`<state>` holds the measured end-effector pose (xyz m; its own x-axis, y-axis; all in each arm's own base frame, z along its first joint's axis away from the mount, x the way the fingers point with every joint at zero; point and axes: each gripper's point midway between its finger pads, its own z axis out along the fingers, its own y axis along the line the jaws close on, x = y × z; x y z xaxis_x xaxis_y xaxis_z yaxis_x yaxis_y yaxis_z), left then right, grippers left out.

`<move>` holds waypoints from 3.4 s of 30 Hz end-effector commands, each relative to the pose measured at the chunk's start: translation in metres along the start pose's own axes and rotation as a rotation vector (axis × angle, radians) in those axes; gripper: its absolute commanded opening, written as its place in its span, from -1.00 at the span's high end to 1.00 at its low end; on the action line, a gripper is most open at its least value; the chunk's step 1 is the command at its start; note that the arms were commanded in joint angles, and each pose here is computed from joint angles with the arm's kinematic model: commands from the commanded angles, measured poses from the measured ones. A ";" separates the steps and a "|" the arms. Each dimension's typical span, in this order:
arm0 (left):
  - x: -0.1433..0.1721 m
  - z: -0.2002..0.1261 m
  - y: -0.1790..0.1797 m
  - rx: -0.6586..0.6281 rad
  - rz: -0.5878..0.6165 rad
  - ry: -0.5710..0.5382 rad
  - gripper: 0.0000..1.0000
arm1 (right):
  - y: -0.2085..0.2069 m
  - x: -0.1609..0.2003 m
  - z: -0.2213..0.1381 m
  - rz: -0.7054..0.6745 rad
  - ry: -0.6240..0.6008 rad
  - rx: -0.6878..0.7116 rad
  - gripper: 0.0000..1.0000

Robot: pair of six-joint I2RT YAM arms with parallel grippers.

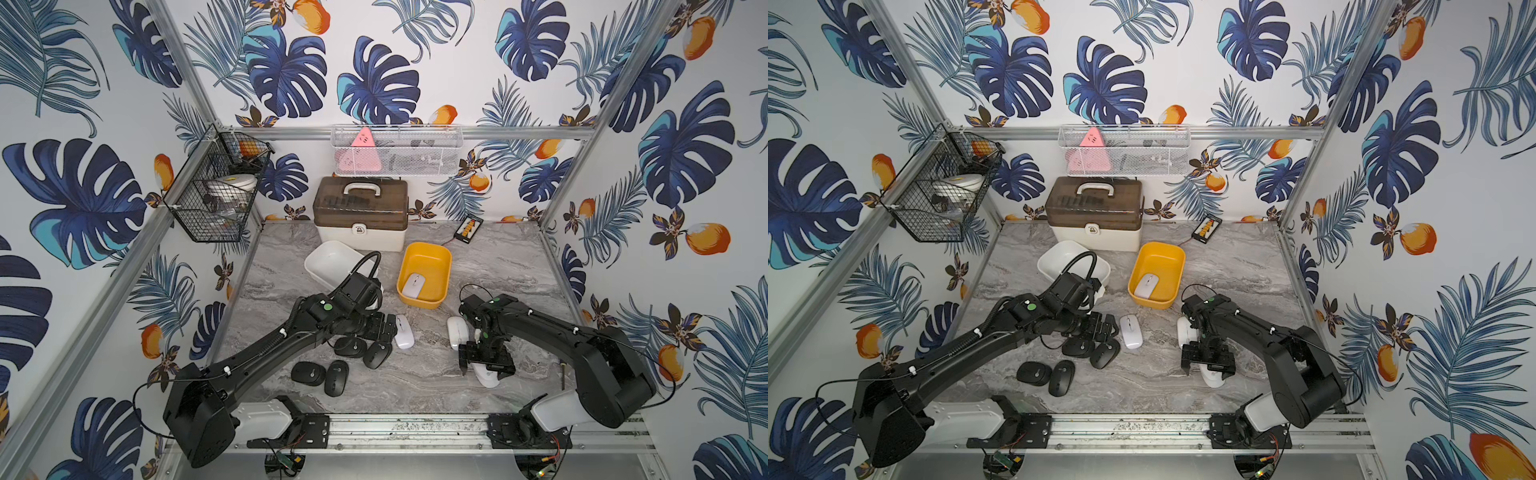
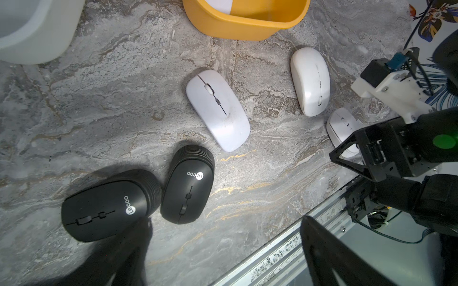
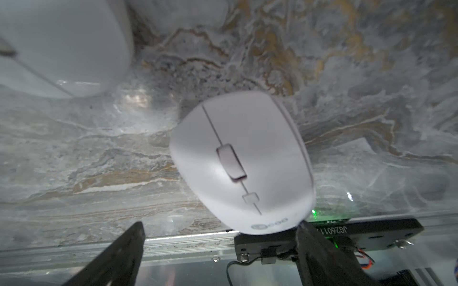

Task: Place the mice by color into the storage box
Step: Pick up the mouse from the center of the board, then place the mouse in the storage box, then adjust the storage box at the center of the board.

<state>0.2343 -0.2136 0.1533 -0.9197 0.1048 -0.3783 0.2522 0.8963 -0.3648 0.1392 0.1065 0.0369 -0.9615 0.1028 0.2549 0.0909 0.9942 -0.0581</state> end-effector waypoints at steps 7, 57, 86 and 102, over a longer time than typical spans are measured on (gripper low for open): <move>0.001 0.001 0.003 -0.011 0.004 -0.009 -0.98 | 0.016 -0.007 -0.009 -0.020 -0.075 -0.020 -0.85; -0.015 -0.014 0.002 -0.039 0.036 -0.059 -0.98 | 0.052 -0.069 -0.126 -0.003 -0.343 -0.150 -0.12; -0.019 -0.026 0.008 -0.086 0.011 -0.084 -0.98 | 0.111 -0.237 -0.081 0.091 -0.357 -0.105 -0.05; -0.021 -0.012 0.002 -0.054 -0.009 -0.060 -0.98 | 0.075 -0.228 -0.069 0.072 -0.319 -0.046 -0.37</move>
<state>0.2493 -0.2059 0.1701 -0.9015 0.0826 -0.4249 0.2294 0.9236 -0.3071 0.3832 0.1605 0.0430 -0.9805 0.1809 -0.0769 0.1823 0.9832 -0.0117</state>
